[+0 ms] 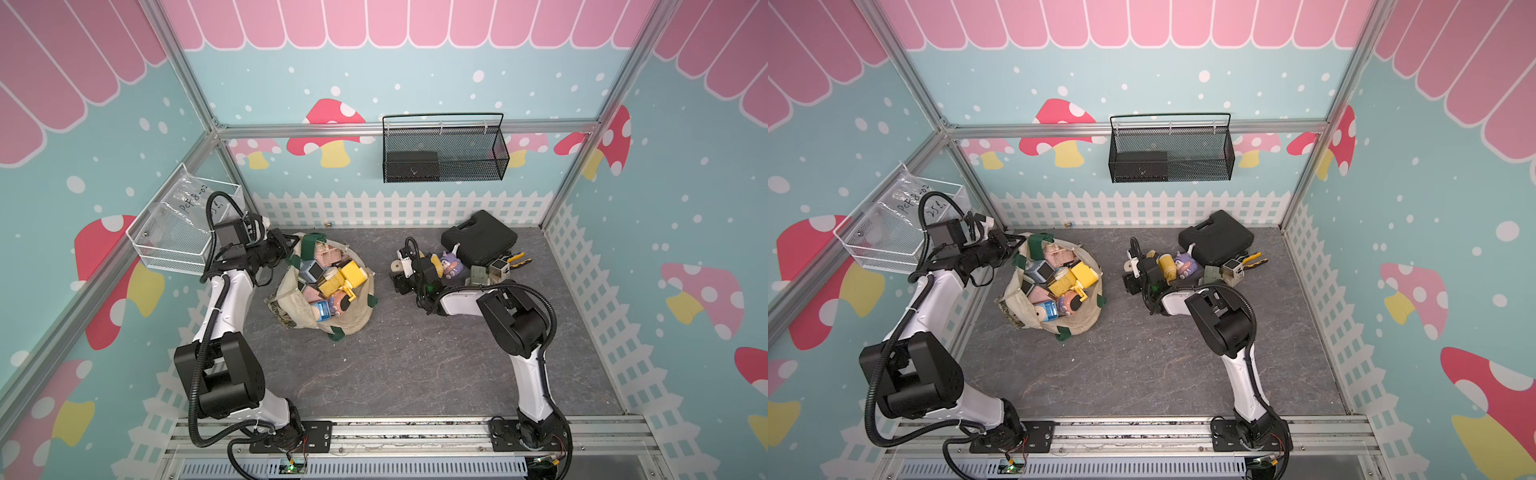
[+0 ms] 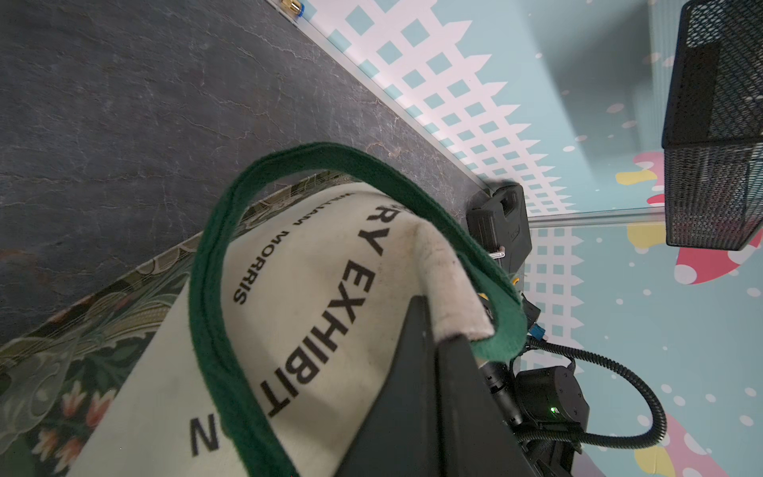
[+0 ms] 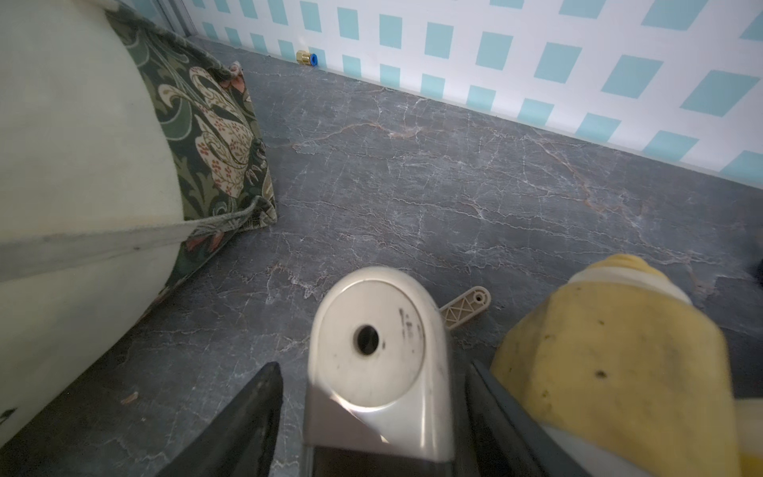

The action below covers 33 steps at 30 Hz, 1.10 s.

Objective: Take out the pencil sharpeners from the tote bags
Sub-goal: Place the pencil sharpener at the center of the board.

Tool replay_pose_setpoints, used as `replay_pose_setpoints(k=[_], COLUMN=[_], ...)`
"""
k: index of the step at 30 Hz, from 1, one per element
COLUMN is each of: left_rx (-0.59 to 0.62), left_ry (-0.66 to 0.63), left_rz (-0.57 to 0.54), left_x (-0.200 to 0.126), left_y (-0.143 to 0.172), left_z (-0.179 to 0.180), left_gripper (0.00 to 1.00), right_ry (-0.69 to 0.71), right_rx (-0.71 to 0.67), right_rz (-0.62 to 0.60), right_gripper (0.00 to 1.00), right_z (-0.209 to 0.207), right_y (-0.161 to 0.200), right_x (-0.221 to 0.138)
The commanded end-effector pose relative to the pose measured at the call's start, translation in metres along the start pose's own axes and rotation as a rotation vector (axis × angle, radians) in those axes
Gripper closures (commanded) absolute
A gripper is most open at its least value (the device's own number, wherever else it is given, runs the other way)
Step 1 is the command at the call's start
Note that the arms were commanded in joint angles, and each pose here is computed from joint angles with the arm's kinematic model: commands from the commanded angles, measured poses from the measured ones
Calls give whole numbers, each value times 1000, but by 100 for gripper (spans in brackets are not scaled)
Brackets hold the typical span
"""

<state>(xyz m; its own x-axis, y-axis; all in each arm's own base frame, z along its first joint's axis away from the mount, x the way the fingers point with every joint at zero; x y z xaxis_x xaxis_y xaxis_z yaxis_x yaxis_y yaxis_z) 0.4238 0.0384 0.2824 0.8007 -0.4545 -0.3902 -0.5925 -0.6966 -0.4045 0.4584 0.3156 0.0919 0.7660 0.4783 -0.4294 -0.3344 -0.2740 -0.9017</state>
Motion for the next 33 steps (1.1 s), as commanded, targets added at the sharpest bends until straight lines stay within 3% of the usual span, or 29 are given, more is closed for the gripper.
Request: replay_pose_setpoints(k=[1, 14, 28, 33], left_rx=[3, 1, 1, -4], left_ry=[18, 14, 12, 3], left_rz=[-24, -23, -34, -27], left_x=[-6, -5, -8, -4], left_y=[-6, -6, -6, -5], left_z=[-3, -2, -4, 0], left_gripper=[100, 100, 100, 100], right_ry=[-5, -148, -275, -437], right_rx=[-16, -81, -135, -184], right_rz=[-51, -246, -369, -366], right_gripper=[26, 25, 32, 37], right_z=[2, 17, 30, 72], right_y=[-31, -124, -140, -132], right_x=[-11, -101, -205, -214])
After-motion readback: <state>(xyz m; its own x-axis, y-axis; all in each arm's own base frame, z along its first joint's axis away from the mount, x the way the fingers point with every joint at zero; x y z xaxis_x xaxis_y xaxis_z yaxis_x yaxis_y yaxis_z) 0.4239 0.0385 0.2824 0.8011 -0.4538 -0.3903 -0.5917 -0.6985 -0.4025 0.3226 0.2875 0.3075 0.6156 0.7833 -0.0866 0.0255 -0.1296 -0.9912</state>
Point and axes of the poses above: each gripper's point midway between its finger pads, its own x axis out along the fingers, its own z axis along the line the jaws close on, y = z × x, the point moved 3 cm from there along -x, back along the fingers, and after that the axes turned 6 degrees about -x, right-handed, at the moved point
